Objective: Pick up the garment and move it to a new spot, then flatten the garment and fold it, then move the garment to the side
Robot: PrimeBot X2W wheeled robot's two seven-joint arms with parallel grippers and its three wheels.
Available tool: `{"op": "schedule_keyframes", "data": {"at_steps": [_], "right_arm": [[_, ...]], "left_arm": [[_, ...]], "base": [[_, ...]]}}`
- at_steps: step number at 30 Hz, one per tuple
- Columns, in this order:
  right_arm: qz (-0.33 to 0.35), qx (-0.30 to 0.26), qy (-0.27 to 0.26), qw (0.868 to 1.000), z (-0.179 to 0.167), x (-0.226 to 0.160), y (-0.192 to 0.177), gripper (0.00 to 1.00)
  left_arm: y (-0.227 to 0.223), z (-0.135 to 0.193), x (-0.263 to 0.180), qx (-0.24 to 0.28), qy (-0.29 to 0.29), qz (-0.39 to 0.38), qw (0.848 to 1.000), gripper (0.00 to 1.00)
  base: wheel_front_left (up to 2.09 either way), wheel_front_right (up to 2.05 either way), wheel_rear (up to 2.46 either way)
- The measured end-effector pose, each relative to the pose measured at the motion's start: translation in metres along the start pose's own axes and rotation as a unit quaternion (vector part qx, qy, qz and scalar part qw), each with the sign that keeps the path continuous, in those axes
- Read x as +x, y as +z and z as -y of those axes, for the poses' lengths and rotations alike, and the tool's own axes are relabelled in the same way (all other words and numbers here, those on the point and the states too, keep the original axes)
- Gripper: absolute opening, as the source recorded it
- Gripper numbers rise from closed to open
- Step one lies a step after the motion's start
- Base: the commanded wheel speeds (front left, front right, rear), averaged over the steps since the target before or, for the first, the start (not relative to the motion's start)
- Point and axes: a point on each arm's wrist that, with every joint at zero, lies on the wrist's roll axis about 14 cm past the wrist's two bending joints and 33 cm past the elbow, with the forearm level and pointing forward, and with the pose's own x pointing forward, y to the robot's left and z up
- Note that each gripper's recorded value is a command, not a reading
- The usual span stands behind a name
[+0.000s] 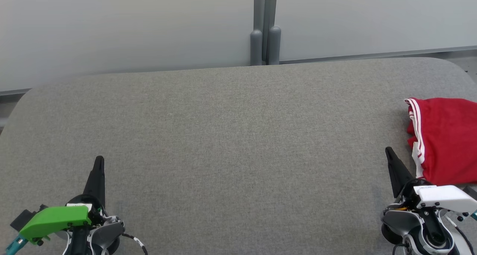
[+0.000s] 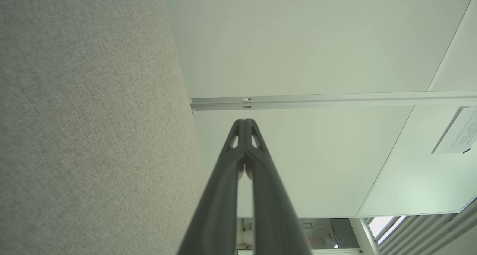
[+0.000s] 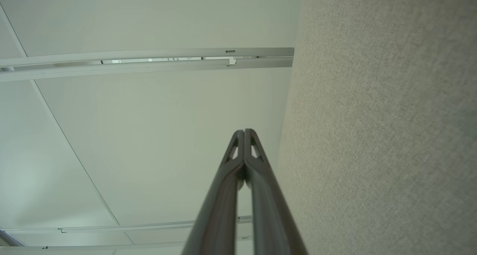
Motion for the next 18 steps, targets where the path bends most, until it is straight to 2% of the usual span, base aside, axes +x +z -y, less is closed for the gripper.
{"op": "schedule_keyframes", "data": {"at_steps": [18], "right_arm": [[0.0, 0.0, 0.0, 1.0, -0.0001, 0.0, 0.0, 0.0]], "left_arm": [[0.0, 0.0, 0.0, 0.0, 0.0, 0.0, 1.0, 0.0]], "base": [[0.0, 0.0, 0.0]]}}
